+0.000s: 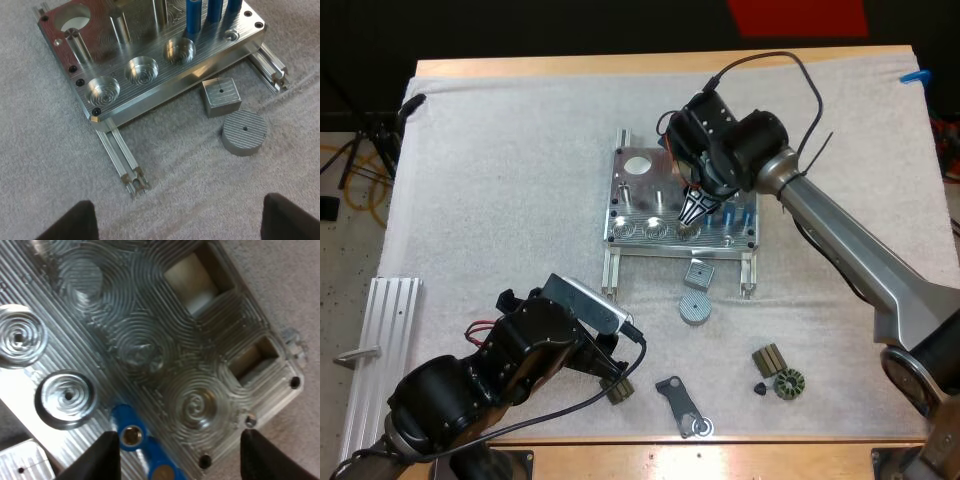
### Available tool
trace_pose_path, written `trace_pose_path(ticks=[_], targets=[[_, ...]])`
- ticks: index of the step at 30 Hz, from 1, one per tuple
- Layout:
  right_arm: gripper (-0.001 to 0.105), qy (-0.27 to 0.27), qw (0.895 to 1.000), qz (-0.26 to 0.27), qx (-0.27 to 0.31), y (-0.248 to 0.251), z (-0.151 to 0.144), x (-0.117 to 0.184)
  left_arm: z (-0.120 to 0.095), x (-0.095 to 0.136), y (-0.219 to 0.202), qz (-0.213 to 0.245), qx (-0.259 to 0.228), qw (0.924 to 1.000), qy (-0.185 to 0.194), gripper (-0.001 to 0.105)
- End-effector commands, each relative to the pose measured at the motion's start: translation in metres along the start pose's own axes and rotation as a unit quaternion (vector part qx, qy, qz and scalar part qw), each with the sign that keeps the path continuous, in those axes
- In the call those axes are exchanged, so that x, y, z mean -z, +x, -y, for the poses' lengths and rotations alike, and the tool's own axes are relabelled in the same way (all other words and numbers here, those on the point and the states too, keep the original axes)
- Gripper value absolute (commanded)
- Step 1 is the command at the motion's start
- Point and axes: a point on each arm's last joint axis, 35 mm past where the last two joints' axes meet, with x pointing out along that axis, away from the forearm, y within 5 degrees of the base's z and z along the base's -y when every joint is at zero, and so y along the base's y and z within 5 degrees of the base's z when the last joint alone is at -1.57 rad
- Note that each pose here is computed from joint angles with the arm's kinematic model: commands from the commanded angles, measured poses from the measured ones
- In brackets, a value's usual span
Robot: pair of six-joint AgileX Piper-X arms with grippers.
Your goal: Load cells from right to left
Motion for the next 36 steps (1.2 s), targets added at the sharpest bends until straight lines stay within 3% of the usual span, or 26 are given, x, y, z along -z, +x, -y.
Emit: trace_pose_path(ticks=[1,12,21,27,31,36], targets=[[0.052,0.002,1.000,0.001,0.011,-0.005,0.002,0.000,0.000,-0.001,-0.002,0.006,0.002,1.0000,-0.001,0.066],[0.052,0.035,0.999,-0.021,0.000,-0.007,-0.001,0.006,0.000,-0.001,-0.002,0.007,-0.001,1.0000,0.002,0.066],[0.052,0.066,0.998,0.000,0.011,-0.046,0.007,0.019,0.004,-0.012,-0.003,0.056,0.012,0.9956,0.074,0.066],[0.052,0.142,0.990,0.012,-0.005,-0.078,0.029,0.054,0.008,-0.022,-0.004,0.101,0.048,0.9838,0.140,0.066],[0.052,0.196,0.980,0.022,0.005,-0.101,0.043,0.087,0.001,-0.030,-0.004,0.117,0.071,0.9817,0.133,0.066],[0.052,0.233,0.971,0.035,0.030,-0.124,0.047,0.124,-0.021,-0.040,-0.002,0.135,0.065,0.9802,0.129,0.066]])
